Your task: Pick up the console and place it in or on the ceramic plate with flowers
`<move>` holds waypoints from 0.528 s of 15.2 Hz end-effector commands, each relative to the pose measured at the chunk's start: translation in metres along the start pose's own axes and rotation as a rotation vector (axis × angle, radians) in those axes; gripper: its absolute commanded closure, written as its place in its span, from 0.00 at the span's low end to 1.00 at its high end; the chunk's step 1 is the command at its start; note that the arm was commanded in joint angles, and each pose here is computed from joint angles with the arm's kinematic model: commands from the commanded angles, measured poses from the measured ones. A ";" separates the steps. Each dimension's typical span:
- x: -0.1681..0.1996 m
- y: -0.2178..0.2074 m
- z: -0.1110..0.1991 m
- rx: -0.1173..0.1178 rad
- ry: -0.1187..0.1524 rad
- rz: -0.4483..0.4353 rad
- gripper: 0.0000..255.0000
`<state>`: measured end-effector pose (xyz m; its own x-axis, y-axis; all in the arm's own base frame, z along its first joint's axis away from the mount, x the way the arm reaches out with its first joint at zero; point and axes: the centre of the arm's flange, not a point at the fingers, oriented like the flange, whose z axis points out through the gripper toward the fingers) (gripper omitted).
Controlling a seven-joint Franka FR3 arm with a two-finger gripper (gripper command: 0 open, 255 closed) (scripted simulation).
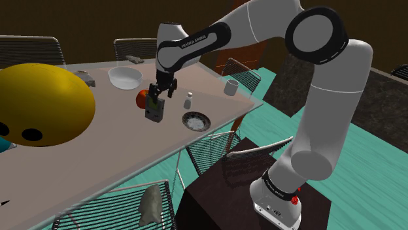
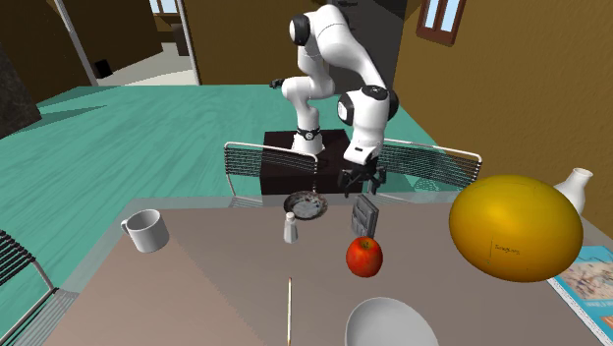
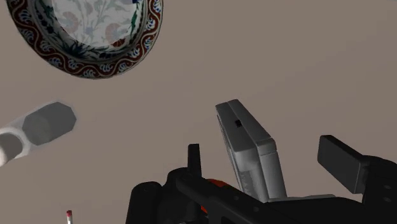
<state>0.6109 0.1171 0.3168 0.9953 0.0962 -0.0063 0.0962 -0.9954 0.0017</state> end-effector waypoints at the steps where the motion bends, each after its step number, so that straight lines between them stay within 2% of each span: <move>1: 0.000 0.000 0.011 0.000 0.001 0.000 0.00; 8: 0.000 0.000 0.019 0.000 0.001 0.000 0.00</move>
<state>0.6104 0.1171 0.2977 0.9954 0.0961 -0.0057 0.0961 -0.9954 0.0017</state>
